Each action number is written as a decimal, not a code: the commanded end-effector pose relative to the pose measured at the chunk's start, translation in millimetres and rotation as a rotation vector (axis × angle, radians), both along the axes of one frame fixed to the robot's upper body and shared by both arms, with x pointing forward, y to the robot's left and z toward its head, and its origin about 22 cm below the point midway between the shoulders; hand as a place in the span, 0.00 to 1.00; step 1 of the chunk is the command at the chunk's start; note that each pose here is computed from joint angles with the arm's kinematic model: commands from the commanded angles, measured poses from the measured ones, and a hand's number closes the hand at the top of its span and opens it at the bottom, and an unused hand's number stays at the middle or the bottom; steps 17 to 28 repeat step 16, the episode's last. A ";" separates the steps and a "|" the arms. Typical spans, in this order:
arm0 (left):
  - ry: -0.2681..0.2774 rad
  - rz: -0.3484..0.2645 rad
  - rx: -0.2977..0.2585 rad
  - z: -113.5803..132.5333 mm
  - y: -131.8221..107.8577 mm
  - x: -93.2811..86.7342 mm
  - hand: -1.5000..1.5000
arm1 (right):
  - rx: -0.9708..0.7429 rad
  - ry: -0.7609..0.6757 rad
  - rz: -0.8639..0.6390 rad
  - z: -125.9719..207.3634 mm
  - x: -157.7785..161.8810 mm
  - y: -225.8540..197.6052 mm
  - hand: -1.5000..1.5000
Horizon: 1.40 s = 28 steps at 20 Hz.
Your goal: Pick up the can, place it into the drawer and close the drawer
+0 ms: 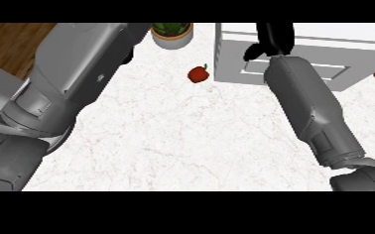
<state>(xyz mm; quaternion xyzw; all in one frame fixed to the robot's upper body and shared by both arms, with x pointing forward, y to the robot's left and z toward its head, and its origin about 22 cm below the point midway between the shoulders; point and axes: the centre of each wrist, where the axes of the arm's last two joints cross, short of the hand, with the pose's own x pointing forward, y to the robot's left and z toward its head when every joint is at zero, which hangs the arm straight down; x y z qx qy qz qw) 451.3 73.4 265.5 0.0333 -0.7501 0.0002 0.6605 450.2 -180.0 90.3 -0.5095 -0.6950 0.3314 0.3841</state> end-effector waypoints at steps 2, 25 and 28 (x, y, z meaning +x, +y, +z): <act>0.015 0.000 -0.009 -0.8 22.7 -0.7 0.00 | -0.006 -0.040 -0.021 29.6 14.9 0.6 0.00; 0.001 -0.016 0.010 -9.0 52.8 -17.8 0.00 | 0.189 -0.088 0.095 58.1 23.0 7.1 0.00; 0.001 -0.016 0.010 -9.0 52.8 -17.8 0.00 | 0.189 -0.088 0.095 58.1 23.0 7.1 0.00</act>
